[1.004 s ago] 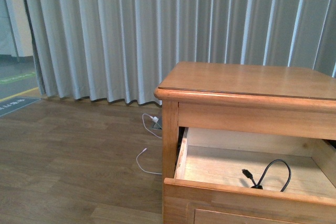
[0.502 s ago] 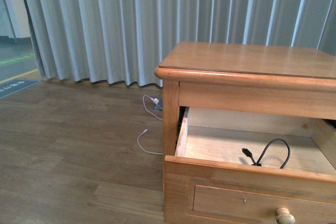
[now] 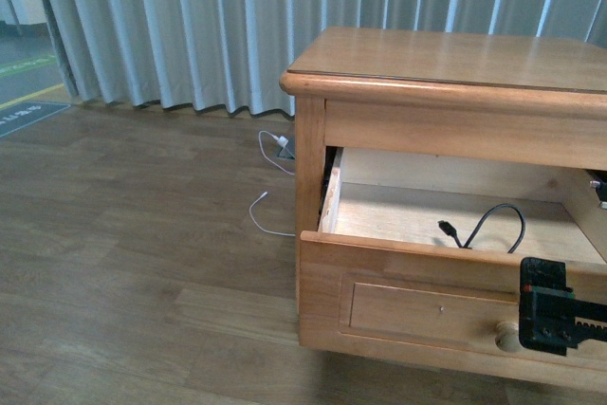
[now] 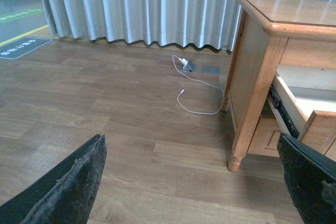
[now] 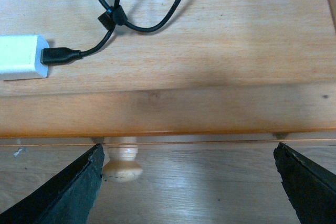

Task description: Put charger into drawer

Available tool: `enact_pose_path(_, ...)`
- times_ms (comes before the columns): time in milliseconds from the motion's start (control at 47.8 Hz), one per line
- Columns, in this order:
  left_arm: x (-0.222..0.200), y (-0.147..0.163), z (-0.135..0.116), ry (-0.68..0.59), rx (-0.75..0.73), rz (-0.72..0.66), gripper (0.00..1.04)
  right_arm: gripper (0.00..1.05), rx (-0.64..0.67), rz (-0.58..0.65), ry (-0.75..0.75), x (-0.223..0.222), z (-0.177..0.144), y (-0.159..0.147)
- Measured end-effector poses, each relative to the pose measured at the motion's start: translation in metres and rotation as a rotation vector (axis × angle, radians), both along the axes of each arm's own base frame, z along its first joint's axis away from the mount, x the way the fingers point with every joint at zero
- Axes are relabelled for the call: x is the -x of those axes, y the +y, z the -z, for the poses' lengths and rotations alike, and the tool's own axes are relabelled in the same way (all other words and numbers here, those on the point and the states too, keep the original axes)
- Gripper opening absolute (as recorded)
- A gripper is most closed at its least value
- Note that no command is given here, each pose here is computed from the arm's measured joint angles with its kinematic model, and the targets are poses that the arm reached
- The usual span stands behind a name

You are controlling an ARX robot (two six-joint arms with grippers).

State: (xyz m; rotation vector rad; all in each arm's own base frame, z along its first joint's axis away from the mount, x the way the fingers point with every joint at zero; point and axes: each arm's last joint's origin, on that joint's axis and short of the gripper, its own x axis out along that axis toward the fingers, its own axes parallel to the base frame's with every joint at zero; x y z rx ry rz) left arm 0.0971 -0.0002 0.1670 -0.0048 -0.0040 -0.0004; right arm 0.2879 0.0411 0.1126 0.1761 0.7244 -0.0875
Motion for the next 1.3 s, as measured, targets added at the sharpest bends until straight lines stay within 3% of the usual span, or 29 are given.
enact_pose_path(690, 0.000, 0.000, 0.000, -0.001, 0.000, 0.000, 0.99, 0.97, -0.159, 0.268, -0.048, -0.102, 0.020, 0.001)
enact_pose_path(1296, 0.000, 0.000, 0.000, -0.001, 0.000, 0.000, 0.99, 0.97, -0.233, 0.538, -0.127, -0.152, 0.024, -0.010)
